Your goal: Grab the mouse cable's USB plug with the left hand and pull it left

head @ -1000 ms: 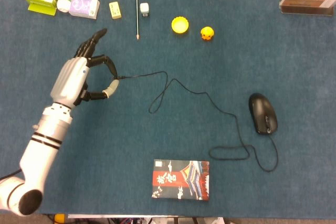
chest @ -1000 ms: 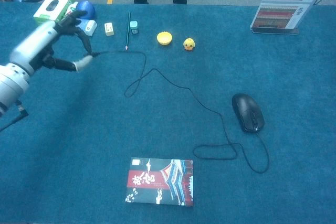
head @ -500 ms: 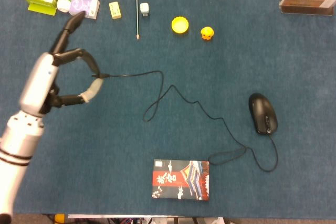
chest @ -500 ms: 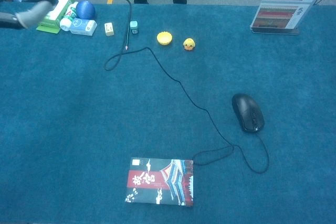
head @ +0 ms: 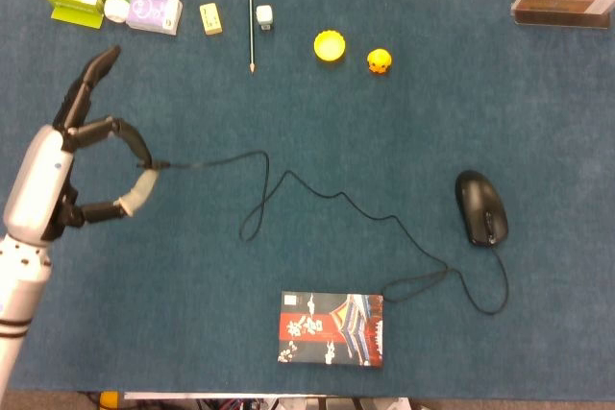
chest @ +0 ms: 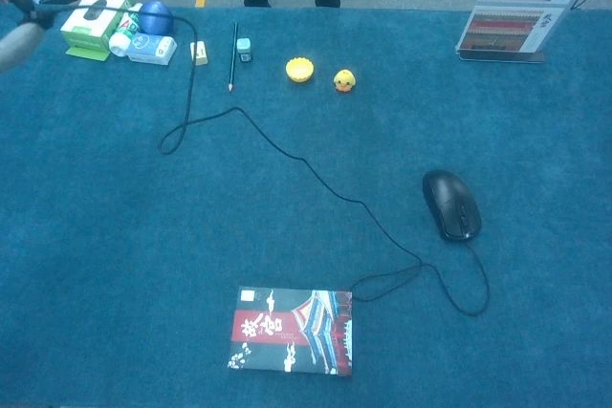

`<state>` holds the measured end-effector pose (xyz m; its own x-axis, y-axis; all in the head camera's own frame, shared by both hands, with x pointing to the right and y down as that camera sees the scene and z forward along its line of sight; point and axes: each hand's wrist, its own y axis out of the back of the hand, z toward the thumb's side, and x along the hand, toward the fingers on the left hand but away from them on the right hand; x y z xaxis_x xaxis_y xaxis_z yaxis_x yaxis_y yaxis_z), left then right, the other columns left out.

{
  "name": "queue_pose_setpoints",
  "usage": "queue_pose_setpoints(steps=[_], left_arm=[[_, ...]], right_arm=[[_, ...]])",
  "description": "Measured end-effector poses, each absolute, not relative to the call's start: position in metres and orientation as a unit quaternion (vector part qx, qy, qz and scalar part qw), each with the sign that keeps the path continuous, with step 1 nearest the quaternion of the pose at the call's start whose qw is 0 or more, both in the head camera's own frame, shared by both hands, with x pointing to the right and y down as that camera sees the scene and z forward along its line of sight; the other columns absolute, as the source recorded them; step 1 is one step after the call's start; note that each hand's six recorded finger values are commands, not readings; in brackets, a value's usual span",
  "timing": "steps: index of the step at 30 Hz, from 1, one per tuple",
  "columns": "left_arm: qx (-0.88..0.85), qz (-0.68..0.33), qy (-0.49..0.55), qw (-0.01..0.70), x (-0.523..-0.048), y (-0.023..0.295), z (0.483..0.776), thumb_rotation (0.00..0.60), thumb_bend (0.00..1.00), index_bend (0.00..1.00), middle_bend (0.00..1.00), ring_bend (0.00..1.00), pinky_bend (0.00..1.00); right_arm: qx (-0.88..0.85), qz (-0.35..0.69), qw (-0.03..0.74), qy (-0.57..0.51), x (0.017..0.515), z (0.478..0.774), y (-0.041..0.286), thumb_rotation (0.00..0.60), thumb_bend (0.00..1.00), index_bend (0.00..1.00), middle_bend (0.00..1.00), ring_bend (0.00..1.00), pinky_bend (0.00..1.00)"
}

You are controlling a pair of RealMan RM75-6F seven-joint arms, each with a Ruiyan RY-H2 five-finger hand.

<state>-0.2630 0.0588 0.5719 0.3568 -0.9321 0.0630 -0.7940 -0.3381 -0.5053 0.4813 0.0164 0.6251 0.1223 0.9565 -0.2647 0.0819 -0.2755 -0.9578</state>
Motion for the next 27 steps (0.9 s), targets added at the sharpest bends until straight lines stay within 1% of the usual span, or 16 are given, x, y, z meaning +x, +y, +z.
queue_pose_setpoints(steps=[13,19,27], left_arm=[[-0.817,-0.151,0.530,0.170,-0.256,0.096,0.556,0.600,0.36,0.58,0.00,0.00,0.01],[-0.810,-0.154,0.538,0.173,-0.258,0.103,0.552,0.600,0.36,0.58,0.00,0.00,0.01],[-0.794,-0.173,0.557,0.173,-0.267,0.111,0.554,0.600,0.36,0.58,0.00,0.00,0.01]], right_arm=[[-0.617,0.511,0.420,-0.426,0.484,0.629,0.020,0.600,0.00,0.31,0.16,0.21,0.29],[-0.624,0.509,0.413,-0.426,0.485,0.635,0.019,0.600,0.00,0.31,0.16,0.21,0.29],[-0.632,0.505,0.405,-0.426,0.486,0.642,0.017,0.600,0.00,0.31,0.16,0.21,0.29]])
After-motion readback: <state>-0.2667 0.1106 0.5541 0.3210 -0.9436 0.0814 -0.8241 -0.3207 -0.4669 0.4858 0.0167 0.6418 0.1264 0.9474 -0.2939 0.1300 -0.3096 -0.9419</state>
